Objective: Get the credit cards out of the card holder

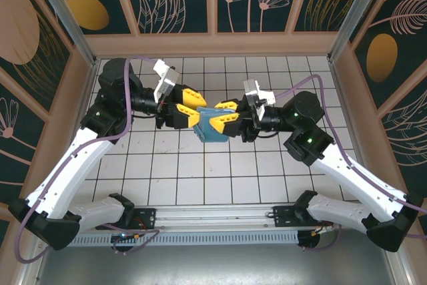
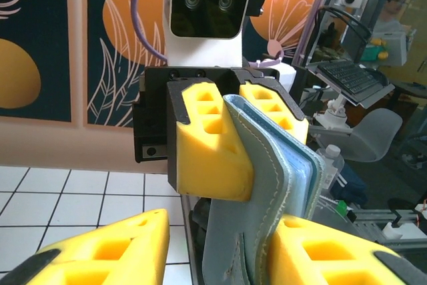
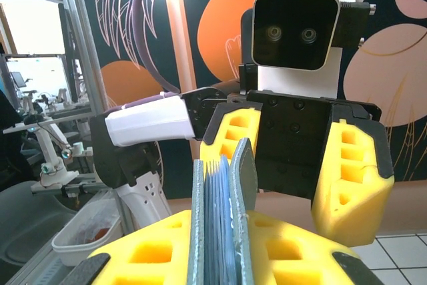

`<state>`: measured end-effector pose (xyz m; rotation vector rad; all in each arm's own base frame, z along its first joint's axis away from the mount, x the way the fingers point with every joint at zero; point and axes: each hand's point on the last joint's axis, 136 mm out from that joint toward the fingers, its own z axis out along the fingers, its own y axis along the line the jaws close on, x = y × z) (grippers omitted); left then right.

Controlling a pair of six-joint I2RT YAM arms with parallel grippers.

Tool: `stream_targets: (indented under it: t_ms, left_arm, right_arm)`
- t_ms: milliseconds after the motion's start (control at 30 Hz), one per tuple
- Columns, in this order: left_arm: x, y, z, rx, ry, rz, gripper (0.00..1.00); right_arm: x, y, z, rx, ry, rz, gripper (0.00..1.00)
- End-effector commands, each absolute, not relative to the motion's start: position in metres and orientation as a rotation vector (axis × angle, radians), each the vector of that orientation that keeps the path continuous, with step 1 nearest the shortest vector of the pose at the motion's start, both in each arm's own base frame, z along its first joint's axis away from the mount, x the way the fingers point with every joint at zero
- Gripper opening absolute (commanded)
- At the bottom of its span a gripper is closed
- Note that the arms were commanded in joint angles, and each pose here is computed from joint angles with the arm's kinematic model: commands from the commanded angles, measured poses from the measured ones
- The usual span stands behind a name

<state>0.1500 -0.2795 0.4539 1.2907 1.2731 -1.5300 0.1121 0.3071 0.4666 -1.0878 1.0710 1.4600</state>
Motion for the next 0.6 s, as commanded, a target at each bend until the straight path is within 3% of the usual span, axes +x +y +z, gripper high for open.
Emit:
stream_targets:
  t_ms: [0, 300, 500, 567]
  left_arm:
    - [0.14, -0.28, 0.454, 1.348, 1.219, -1.556, 0.39]
    - [0.142, -0.283, 0.449, 1.37, 1.215, -1.577, 0.26]
    - [0.155, -0.288, 0.442, 1.337, 1.259, -1.543, 0.06]
    - [0.167, -0.292, 0.436, 1.291, 1.311, -1.495, 0.0]
  right_arm:
    - [0.116, 0.31, 0.485, -1.05, 1.038, 1.421, 0.0]
    - [0.122, 0.321, 0.483, -1.034, 1.077, 1.419, 0.0]
    - [0.132, 0.325, 0.477, -0.994, 1.126, 1.372, 0.0]
    - [0.141, 0.322, 0.474, -0.951, 1.16, 1.327, 0.09]
